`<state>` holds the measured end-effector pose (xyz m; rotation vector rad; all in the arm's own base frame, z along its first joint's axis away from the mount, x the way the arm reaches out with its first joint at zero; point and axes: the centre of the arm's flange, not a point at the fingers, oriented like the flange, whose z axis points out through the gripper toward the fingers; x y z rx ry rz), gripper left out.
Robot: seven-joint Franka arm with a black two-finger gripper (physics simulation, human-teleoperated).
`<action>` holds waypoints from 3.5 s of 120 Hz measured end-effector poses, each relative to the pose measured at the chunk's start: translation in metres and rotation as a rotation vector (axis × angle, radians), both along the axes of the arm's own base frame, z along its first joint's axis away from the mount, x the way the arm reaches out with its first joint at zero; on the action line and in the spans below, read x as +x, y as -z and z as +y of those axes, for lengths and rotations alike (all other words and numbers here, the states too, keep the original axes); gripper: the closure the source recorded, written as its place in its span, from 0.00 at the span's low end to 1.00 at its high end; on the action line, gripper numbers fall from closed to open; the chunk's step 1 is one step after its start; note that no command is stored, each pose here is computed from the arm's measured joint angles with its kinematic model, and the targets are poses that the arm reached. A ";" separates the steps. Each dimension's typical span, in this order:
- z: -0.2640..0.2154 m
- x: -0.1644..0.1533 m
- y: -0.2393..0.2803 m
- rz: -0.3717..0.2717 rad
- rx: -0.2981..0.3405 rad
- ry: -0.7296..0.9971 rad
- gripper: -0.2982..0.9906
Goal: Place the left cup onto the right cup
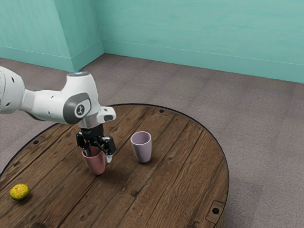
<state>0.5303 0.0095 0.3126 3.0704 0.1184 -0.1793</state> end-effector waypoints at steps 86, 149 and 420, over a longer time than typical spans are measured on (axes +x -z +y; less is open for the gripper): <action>0.004 0.008 -0.018 -0.065 0.046 -0.006 0.82; -0.086 0.069 -0.183 -0.101 0.066 0.037 0.83; -0.126 0.065 -0.229 -0.163 0.073 0.038 0.26</action>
